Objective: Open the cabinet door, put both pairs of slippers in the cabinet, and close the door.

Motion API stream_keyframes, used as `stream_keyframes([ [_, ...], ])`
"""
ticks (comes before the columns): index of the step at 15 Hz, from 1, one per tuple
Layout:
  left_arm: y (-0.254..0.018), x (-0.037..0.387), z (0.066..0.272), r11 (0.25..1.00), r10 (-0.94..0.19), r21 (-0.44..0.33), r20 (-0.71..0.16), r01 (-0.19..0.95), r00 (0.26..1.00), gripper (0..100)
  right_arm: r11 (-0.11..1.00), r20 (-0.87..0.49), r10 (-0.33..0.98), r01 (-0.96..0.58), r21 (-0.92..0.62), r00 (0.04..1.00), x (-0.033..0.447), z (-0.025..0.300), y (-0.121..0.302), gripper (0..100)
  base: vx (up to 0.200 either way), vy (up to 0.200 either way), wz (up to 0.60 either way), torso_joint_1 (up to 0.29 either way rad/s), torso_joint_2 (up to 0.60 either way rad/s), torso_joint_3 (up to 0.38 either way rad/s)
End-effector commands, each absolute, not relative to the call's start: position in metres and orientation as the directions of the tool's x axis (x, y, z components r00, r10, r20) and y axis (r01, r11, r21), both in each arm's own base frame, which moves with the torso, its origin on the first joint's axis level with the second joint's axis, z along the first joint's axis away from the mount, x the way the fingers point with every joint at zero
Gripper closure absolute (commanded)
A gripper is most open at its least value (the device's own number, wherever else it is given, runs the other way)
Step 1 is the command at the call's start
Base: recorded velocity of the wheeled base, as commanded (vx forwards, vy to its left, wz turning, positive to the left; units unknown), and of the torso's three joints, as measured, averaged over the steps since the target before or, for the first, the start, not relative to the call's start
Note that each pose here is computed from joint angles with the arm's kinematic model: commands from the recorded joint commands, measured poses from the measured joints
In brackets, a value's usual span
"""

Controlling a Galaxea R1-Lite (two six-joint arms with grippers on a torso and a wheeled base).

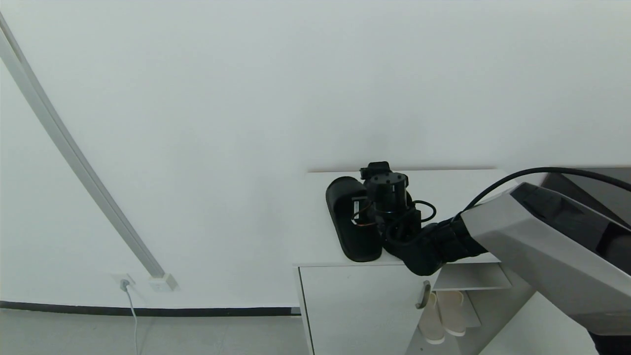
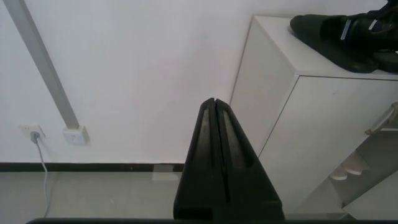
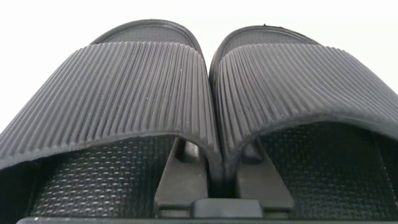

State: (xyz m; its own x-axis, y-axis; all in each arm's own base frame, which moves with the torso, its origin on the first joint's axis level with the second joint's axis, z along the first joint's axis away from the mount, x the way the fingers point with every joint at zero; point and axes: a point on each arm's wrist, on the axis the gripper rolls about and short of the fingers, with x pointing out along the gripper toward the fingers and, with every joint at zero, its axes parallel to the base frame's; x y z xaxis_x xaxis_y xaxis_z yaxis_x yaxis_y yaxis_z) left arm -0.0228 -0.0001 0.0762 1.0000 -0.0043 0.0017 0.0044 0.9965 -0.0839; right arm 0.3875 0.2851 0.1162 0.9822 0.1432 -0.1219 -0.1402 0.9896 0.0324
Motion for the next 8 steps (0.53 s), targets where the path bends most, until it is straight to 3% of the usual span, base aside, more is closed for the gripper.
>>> stream_keyframes([
  [1,0.000,-0.023,0.076,0.996,-0.005,-0.084,0.002,0.005,1.000,100,0.988,-0.099,0.154,-0.151,0.036,0.983,0.376,0.138,0.278,100,0.000,0.000,0.00,0.000,0.00,0.000],
  [3,0.000,-0.023,0.076,0.996,-0.005,-0.084,0.002,0.005,1.000,100,0.980,-0.101,0.201,-0.199,0.027,0.974,0.355,0.155,0.268,100,0.000,0.000,0.00,0.000,0.00,0.000],
  [8,0.000,-0.023,0.076,0.996,-0.005,-0.084,0.002,0.005,1.000,100,0.872,-0.116,0.490,-0.488,0.043,0.864,0.289,0.170,0.229,100,0.000,0.000,0.00,0.000,0.00,0.000],
])
